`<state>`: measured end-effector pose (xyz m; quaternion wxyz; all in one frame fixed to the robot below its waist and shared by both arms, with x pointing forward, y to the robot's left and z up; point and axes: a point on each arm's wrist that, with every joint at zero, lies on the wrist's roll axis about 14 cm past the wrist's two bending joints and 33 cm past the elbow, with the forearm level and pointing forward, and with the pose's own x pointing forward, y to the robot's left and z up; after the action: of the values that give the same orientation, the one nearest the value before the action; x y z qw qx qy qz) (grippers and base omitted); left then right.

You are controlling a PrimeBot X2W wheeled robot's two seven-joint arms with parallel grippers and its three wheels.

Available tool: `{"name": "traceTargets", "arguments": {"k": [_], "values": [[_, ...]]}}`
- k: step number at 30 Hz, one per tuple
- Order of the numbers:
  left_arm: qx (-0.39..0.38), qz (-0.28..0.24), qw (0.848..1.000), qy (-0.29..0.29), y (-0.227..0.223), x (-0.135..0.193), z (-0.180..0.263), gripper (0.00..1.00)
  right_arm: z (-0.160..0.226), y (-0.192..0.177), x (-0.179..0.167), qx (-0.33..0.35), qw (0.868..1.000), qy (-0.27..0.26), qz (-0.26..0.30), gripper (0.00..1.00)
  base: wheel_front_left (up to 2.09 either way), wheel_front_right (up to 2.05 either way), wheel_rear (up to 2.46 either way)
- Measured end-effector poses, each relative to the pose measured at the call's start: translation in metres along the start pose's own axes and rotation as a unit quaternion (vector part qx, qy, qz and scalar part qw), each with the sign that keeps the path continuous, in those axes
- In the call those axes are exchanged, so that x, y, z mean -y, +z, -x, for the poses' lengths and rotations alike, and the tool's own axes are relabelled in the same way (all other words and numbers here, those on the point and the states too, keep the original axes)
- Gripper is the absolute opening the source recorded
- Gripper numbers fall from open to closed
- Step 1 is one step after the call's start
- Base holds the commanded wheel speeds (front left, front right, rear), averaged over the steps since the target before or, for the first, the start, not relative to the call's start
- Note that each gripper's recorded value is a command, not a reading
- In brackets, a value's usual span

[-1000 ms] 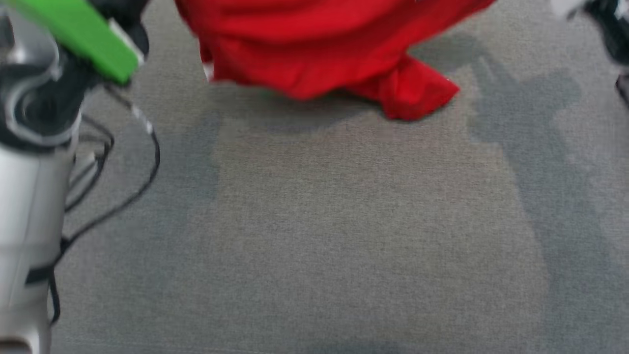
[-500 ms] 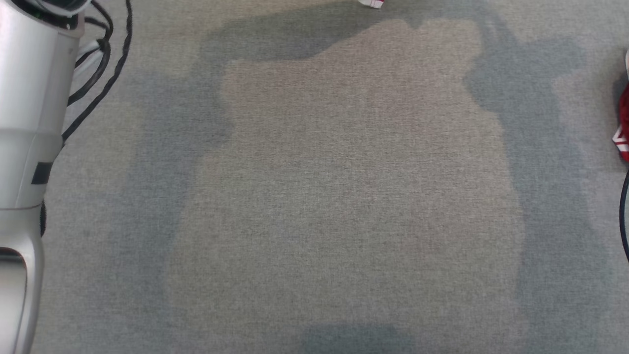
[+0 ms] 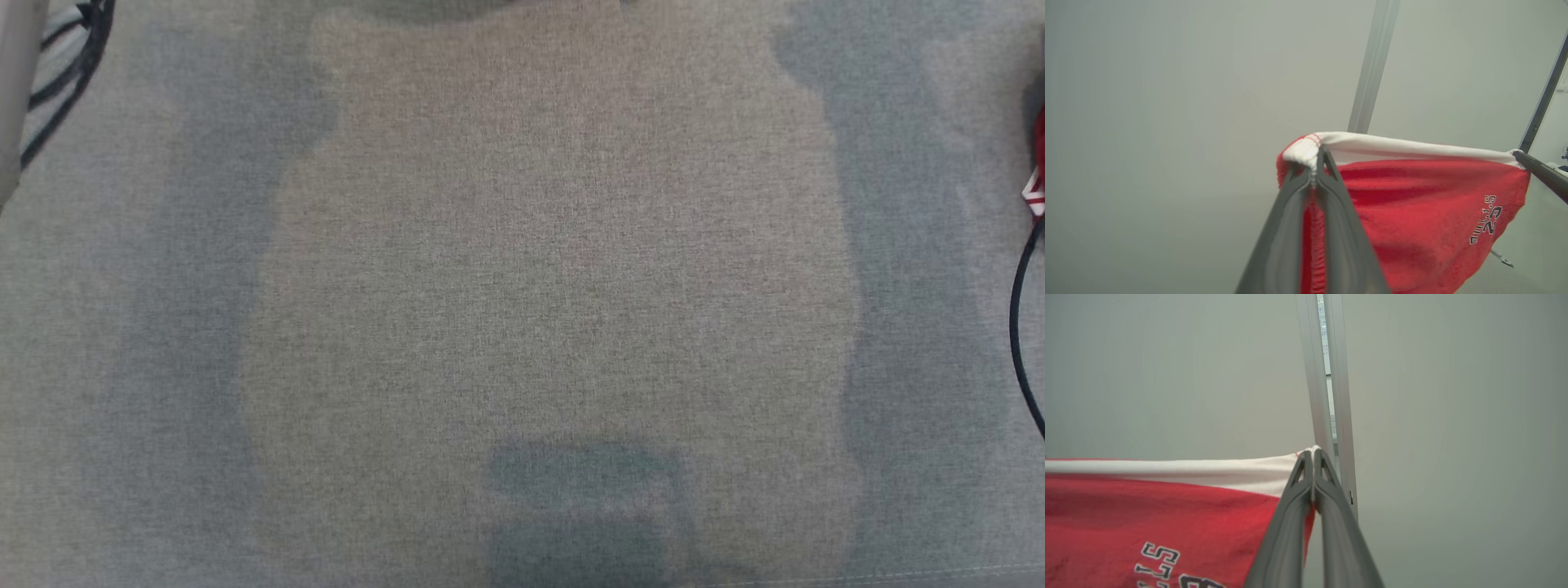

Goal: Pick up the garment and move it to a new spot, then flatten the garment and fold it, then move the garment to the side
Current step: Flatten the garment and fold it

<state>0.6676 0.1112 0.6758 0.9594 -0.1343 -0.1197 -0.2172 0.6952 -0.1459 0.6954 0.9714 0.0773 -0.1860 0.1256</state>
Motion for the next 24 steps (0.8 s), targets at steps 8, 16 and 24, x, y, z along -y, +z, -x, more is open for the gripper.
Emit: {"name": "traceTargets", "arguments": {"k": [8, 16, 24], "values": [[0.11, -0.034, 0.993, -0.009, 0.047, -0.011, -0.037, 0.0, -0.036, 0.041, -0.028, 0.109, 0.993, 0.024, -0.034, 0.0, 0.0, 0.0, 0.0], [0.076, 0.006, 0.997, -0.028, -0.04, -0.003, -0.032, 0.0, -0.027, -0.041, -0.052, 0.054, 0.996, 0.062, -0.016, 0.0, 0.0, 0.0, 0.0], [-0.022, 0.026, 0.999, -0.03, -0.119, -0.012, 0.046, 0.0, 0.057, -0.135, -0.072, -0.062, 0.987, 0.144, -0.041, 0.0, 0.0, 0.0, 0.0]]}}
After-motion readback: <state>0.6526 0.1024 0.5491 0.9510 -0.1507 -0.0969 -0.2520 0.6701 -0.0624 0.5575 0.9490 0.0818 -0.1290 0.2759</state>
